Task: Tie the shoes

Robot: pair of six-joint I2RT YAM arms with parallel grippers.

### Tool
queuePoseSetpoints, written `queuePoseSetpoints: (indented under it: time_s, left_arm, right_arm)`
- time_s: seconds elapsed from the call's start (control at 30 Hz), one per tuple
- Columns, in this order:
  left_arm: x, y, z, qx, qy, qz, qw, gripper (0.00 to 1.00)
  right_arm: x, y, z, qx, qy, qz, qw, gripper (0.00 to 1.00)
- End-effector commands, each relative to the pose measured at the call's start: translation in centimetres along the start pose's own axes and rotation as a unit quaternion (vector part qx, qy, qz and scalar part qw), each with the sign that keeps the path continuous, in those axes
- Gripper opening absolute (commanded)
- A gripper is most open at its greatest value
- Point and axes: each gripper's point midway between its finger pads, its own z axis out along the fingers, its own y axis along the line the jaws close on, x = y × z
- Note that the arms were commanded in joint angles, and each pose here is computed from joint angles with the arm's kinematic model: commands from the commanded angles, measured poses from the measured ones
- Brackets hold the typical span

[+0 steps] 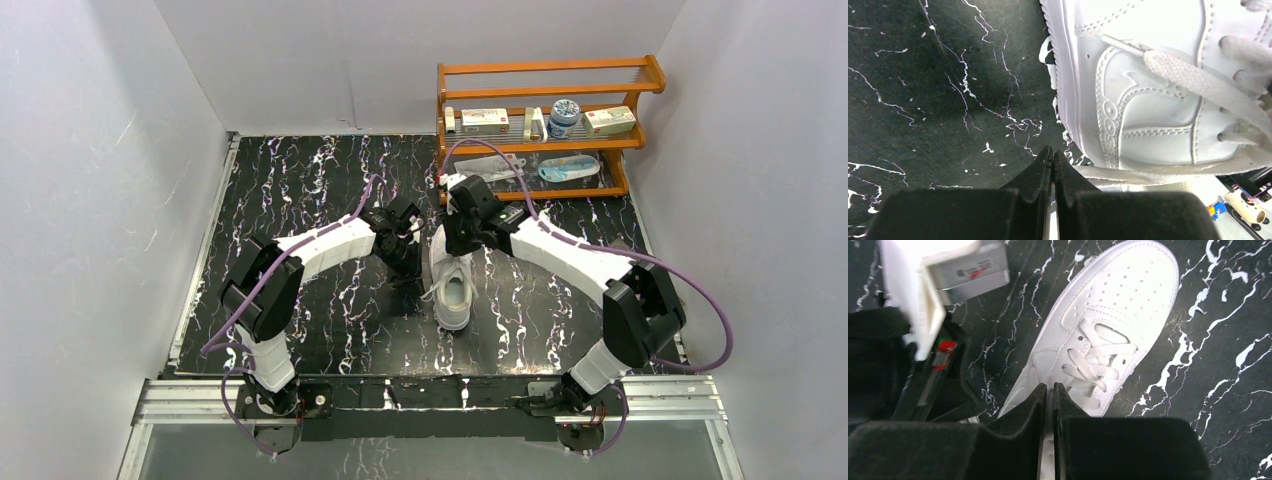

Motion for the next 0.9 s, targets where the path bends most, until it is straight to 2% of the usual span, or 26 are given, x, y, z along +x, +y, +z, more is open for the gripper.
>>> queuePoseSetpoints:
  time_s: [0.0,0.1,0.13,0.2,0.5,0.6,0.7,0.87]
  left_arm:
    - [0.8,-0.3,0.1,0.012,0.019,-0.005,1.000,0.00]
    - [0.7,-0.5,0.0,0.015,0.020,-0.003,1.000,0.00]
    - [0.7,-0.5,0.0,0.015,0.020,-0.004,1.000,0.00]
    - [0.8,-0.4,0.1,0.014,0.021,-0.004,1.000,0.00]
    - [0.7,-0.4,0.0,0.012,0.016,-0.007,1.000,0.00]
    - [0.8,0.0,0.0,0.005,0.017,-0.009,1.000,0.00]
    - [1.3,1.0,0.4,-0.019,0.027,-0.017,0.999,0.00]
    - [1.8,2.0,0.5,-0.037,0.026,-0.026,0.999,0.00]
  right_arm:
    - [-2.9,0.8,-3.3,-0.009,-0.069,0.017,0.997,0.22]
    - [-3.0,0.8,-3.1,-0.017,-0.075,0.017,0.997,0.25]
    - [-3.0,0.9,-2.9,-0.021,-0.073,0.016,0.997,0.22]
    - [-3.0,1.0,-2.5,-0.026,-0.063,0.014,0.998,0.00]
    - [-2.8,0.1,-2.5,-0.004,-0.068,0.027,0.997,0.00]
    - [-2.5,-1.8,-2.8,0.050,-0.074,0.052,0.995,0.00]
    - [-1.4,-5.2,-3.7,0.147,-0.075,0.083,0.983,0.00]
    - [0.5,-7.0,-4.3,0.188,-0.070,0.118,0.973,0.00]
